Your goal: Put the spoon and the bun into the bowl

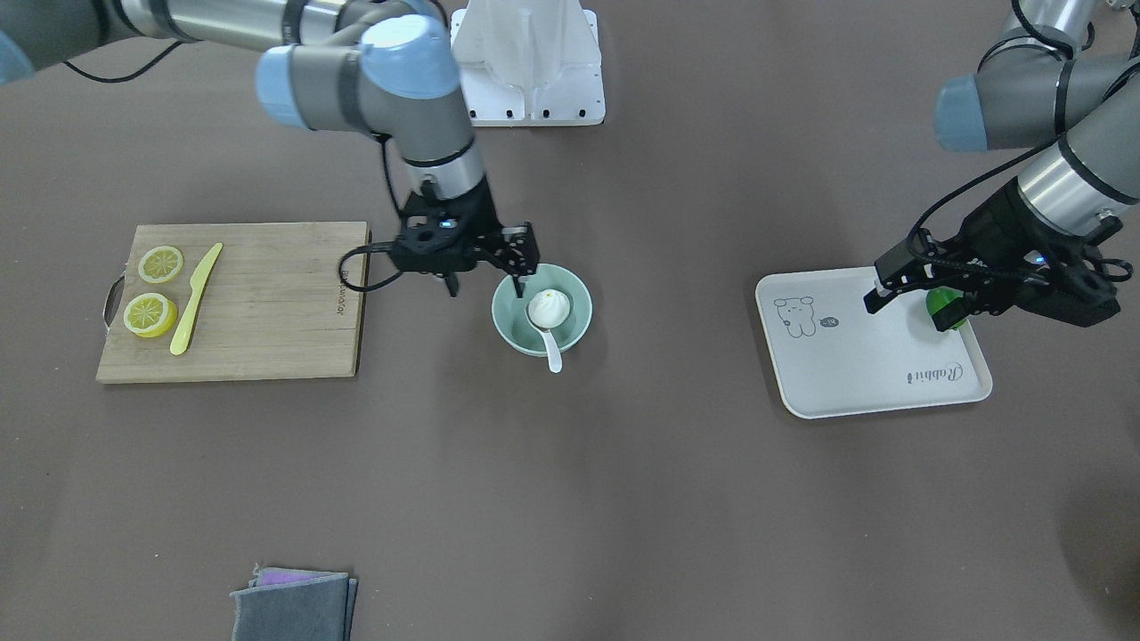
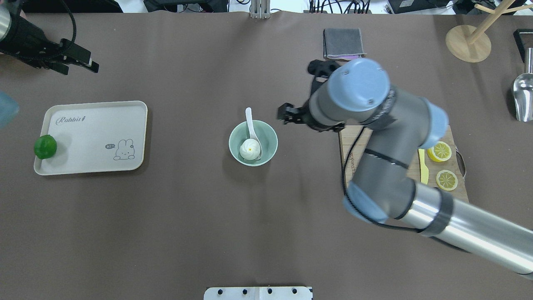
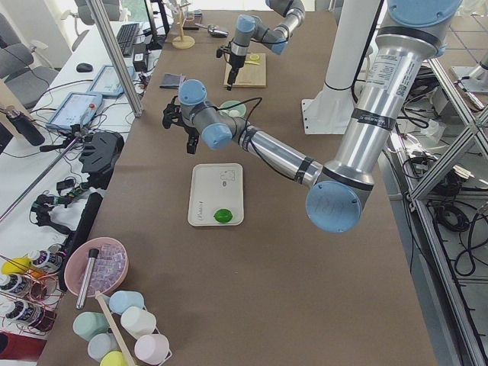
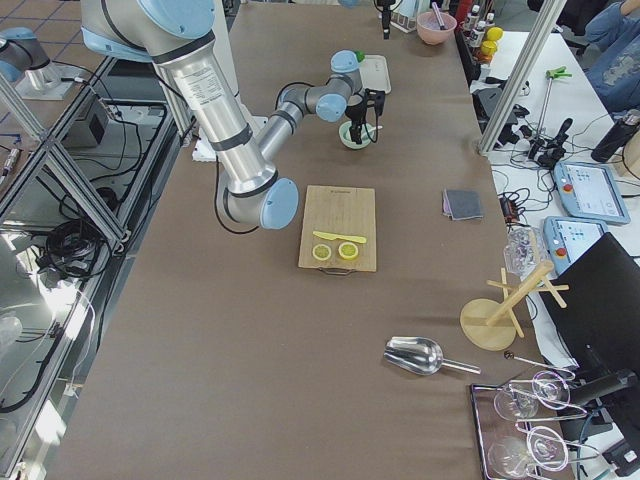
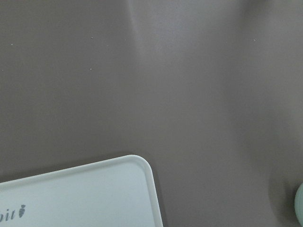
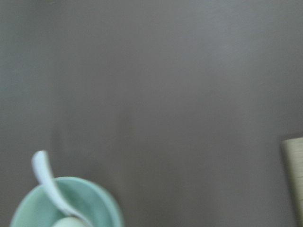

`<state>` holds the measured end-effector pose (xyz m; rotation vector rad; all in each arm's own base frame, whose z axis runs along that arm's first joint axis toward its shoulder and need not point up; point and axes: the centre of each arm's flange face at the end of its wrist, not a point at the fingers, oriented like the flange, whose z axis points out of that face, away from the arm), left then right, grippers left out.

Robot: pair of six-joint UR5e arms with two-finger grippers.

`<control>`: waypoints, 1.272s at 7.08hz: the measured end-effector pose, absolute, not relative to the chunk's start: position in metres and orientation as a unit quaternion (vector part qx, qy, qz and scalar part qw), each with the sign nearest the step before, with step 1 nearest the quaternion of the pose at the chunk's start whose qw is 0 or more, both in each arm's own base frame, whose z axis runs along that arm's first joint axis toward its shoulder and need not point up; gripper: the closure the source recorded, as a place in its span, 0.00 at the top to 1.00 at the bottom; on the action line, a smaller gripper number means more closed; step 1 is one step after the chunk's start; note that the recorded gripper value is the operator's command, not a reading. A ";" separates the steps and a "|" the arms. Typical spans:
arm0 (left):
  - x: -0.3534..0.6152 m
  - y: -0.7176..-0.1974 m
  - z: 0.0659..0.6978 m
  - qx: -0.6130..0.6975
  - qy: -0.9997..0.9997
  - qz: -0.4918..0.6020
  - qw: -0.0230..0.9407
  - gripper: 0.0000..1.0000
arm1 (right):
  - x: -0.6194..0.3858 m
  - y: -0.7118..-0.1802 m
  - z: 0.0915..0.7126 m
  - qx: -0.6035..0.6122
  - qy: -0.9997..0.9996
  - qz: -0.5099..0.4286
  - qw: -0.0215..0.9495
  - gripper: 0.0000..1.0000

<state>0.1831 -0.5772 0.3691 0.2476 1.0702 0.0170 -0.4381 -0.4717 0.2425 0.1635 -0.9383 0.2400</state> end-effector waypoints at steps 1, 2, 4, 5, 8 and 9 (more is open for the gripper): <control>0.158 -0.579 0.388 0.133 0.493 0.011 0.860 0.98 | -0.356 -0.480 0.297 0.080 -0.436 0.081 0.893 1.00; 0.126 -0.581 0.415 0.150 0.462 0.027 0.874 0.98 | -0.280 -0.492 0.348 0.087 -0.419 0.037 0.903 1.00; 0.057 -0.587 0.456 0.151 0.396 0.071 0.903 0.98 | -0.158 -0.524 0.439 0.091 -0.398 -0.027 0.912 1.00; 0.022 -0.585 0.476 0.146 0.374 0.100 0.911 0.98 | -0.105 -0.535 0.483 0.092 -0.398 -0.050 0.912 1.00; -0.036 -0.532 0.540 0.125 0.355 0.128 0.918 0.98 | 0.020 -0.519 0.582 0.103 -0.382 -0.085 0.914 1.00; -0.039 -0.513 0.557 0.112 0.356 0.124 0.920 0.98 | 0.036 -0.513 0.597 0.096 -0.378 -0.092 0.916 1.00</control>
